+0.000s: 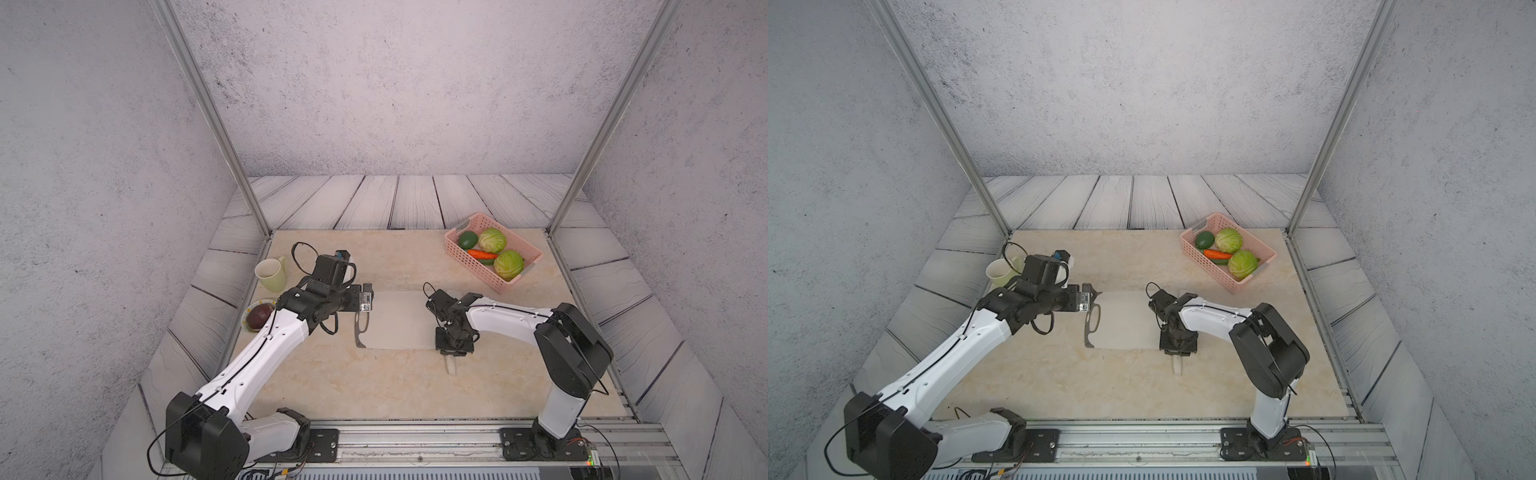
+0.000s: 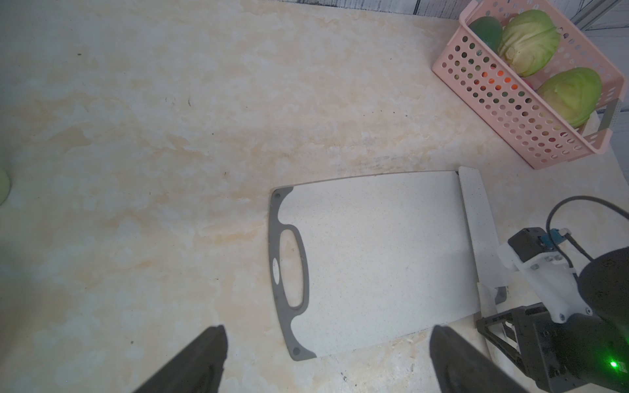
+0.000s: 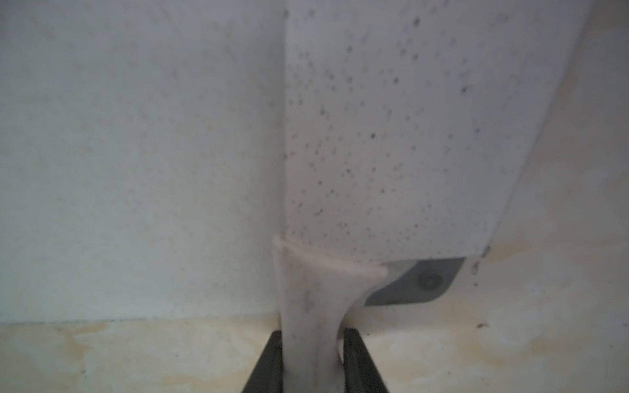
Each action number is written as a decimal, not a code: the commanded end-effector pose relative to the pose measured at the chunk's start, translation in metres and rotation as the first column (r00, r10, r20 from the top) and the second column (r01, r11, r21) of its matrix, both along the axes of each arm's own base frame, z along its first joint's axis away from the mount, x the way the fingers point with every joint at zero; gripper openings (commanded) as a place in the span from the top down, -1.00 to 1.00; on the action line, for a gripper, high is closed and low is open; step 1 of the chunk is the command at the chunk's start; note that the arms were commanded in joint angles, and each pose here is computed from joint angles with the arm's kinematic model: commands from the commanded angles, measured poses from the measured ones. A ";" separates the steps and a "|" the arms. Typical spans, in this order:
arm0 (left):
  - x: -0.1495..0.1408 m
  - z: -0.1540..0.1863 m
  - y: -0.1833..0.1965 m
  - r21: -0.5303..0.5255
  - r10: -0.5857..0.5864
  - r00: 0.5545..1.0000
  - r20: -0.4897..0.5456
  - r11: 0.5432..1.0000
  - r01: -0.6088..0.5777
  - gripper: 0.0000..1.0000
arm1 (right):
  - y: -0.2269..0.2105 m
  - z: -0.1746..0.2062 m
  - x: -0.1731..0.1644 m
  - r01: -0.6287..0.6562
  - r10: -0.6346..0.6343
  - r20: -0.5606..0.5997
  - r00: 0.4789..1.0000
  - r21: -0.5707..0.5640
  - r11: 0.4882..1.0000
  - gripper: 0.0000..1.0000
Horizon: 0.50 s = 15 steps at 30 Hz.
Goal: Align the knife with the edge of the cutting board
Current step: Adjust the knife at the edge of the cutting board.
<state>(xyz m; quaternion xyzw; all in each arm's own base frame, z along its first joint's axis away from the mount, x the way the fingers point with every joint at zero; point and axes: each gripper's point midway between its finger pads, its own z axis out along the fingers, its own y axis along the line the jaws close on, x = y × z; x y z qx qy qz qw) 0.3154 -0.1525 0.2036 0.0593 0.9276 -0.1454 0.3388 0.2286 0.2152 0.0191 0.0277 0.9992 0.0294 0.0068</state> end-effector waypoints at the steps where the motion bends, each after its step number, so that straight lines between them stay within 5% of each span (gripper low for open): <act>1: 0.001 0.007 -0.002 0.008 -0.005 1.000 0.013 1.000 0.005 -0.97 | -0.007 0.008 -0.003 -0.005 0.005 0.015 1.000 -0.025 1.000 0.49; 15: 0.002 0.006 -0.001 0.013 -0.004 1.000 0.014 1.000 0.004 -0.97 | -0.001 0.012 -0.003 -0.038 0.038 0.027 0.999 -0.014 0.999 0.59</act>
